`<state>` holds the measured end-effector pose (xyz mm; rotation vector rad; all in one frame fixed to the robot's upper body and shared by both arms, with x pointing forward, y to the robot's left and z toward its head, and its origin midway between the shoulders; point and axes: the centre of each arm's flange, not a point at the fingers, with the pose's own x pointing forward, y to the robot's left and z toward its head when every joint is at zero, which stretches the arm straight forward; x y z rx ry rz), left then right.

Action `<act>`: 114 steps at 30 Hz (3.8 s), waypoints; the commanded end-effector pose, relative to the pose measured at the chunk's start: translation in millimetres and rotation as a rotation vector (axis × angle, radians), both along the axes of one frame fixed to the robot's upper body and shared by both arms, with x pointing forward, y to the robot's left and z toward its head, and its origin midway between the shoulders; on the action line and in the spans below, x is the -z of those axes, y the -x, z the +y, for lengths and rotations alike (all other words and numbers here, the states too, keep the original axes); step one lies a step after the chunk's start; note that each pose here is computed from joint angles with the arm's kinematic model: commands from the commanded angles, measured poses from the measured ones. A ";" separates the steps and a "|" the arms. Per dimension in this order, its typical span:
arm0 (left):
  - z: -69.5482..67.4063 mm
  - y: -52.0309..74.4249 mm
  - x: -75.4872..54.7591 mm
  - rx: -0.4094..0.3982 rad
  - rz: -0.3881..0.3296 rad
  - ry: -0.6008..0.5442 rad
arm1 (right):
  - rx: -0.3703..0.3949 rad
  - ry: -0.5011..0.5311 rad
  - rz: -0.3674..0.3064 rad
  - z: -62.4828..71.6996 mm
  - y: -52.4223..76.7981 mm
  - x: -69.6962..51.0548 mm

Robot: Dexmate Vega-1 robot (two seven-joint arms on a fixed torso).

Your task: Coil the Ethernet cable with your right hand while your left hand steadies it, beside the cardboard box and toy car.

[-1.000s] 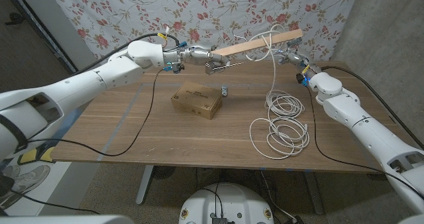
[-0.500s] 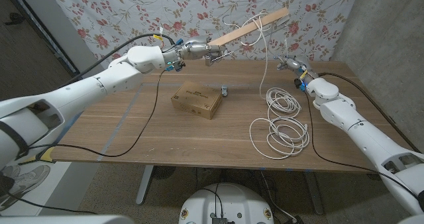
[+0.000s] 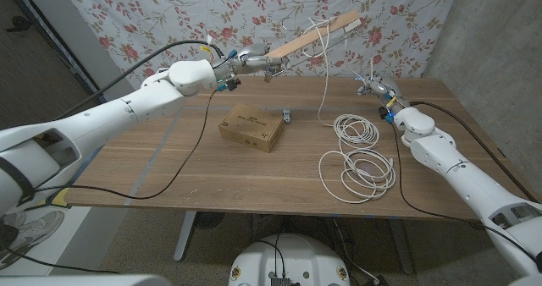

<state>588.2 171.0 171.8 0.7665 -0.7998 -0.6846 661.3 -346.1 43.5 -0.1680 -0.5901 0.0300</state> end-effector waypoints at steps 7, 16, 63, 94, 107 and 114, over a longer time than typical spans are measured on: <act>-11.9 -2.7 -5.1 -0.168 -0.086 -0.047 | 0.024 -0.046 -0.049 -12.5 24.6 19.0; -22.3 -7.3 -6.3 -0.240 -0.098 -0.108 | 0.027 -0.077 -0.105 -13.1 44.8 28.3; -40.8 -19.2 -2.3 -0.242 -0.014 -0.298 | 0.104 0.081 -0.401 18.2 109.2 6.2; -29.2 -8.2 1.0 -0.235 -0.017 -0.308 | 0.101 0.188 -0.430 25.1 115.0 8.0; -23.2 -4.6 3.5 -0.233 -0.012 -0.308 | 0.420 0.524 -0.382 34.3 136.7 -10.9; -19.8 -3.6 5.2 -0.232 -0.007 -0.304 | 0.517 0.615 -0.390 37.7 143.1 -19.3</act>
